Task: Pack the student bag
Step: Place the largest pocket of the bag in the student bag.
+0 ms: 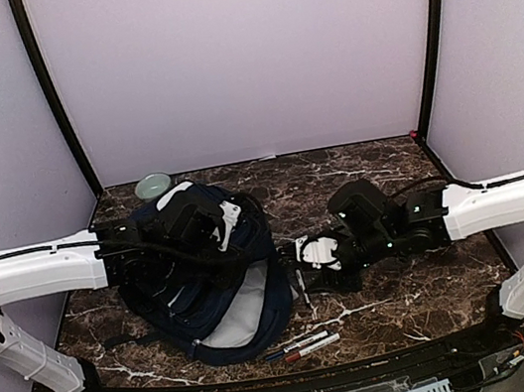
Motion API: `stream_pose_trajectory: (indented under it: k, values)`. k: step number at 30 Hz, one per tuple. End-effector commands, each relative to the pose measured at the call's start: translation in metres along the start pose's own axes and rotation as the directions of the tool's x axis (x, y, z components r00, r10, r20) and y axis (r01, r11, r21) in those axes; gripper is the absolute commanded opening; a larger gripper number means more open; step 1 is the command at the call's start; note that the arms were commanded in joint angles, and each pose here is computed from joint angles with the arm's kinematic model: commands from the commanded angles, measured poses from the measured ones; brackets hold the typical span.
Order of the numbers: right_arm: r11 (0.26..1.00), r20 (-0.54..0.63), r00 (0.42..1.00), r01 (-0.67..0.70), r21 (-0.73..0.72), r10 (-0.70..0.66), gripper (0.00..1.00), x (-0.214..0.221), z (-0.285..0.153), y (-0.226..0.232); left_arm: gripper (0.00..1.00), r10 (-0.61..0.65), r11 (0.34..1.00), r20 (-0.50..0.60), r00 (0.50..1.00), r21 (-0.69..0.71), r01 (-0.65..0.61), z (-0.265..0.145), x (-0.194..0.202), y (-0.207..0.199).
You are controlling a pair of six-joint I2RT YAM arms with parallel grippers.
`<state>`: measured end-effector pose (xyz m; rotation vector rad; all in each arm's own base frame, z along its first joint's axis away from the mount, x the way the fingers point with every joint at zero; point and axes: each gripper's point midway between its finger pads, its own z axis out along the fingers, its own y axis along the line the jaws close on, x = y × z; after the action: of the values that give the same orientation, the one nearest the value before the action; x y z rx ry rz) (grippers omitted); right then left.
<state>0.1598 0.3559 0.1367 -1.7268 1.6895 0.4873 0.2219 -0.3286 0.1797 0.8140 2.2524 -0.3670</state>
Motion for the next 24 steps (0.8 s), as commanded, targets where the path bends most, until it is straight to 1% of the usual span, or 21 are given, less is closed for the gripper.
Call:
stream_pose_trajectory:
  k: [1, 4, 5, 6, 10, 11, 13, 17, 21, 24]
  values:
    - [0.985, 0.105, 0.981, -0.167, 0.034, 0.163, 0.44, -0.007, -0.022, -0.036, 0.01, 0.008, 0.999, 0.132, 0.991, 0.047, -0.014, 0.01, -0.051, 0.0]
    - [0.978, 0.103, 0.975, -0.201, 0.05, 0.195, 0.44, 0.002, -0.021, -0.048, 0.01, 0.019, 0.998, 0.107, 0.994, 0.05, -0.024, 0.026, -0.05, 0.004]
    - [0.977, 0.099, 0.974, -0.208, 0.054, 0.202, 0.44, 0.004, -0.02, -0.051, 0.03, 0.026, 0.998, 0.1, 0.995, 0.055, -0.031, 0.029, -0.049, 0.002]
    - [0.975, 0.095, 0.973, -0.217, 0.051, 0.212, 0.44, 0.006, -0.018, -0.053, 0.07, 0.03, 0.997, 0.095, 0.995, 0.067, -0.036, 0.031, -0.049, 0.0]
    - [0.973, 0.087, 0.97, -0.229, 0.027, 0.225, 0.44, 0.007, -0.012, -0.053, 0.39, 0.017, 0.992, 0.087, 0.996, 0.12, -0.027, 0.024, -0.048, -0.008]
    - [0.973, 0.084, 0.97, -0.229, 0.018, 0.227, 0.44, 0.008, -0.011, -0.052, 0.44, 0.005, 0.991, 0.087, 0.996, 0.133, -0.016, 0.018, -0.048, -0.01]
    - [0.974, 0.081, 0.971, -0.225, -0.005, 0.225, 0.44, 0.007, -0.009, -0.048, 0.49, -0.026, 0.99, 0.09, 0.996, 0.141, 0.013, 0.004, -0.046, -0.01]
    - [0.976, 0.08, 0.973, -0.212, -0.042, 0.215, 0.44, 0.006, -0.007, -0.043, 0.51, -0.126, 0.983, 0.076, 0.989, 0.145, 0.114, -0.029, -0.029, 0.0]
    - [0.975, 0.066, 0.974, -0.211, -0.075, 0.216, 0.44, 0.005, -0.003, -0.039, 0.5, -0.199, 0.972, -0.027, 0.98, 0.126, 0.201, -0.043, 0.015, 0.011]
    - [0.97, 0.064, 0.973, -0.216, -0.111, 0.224, 0.44, -0.001, 0.0, -0.038, 0.49, -0.246, 0.961, -0.109, 0.963, 0.106, 0.257, -0.053, 0.047, 0.017]
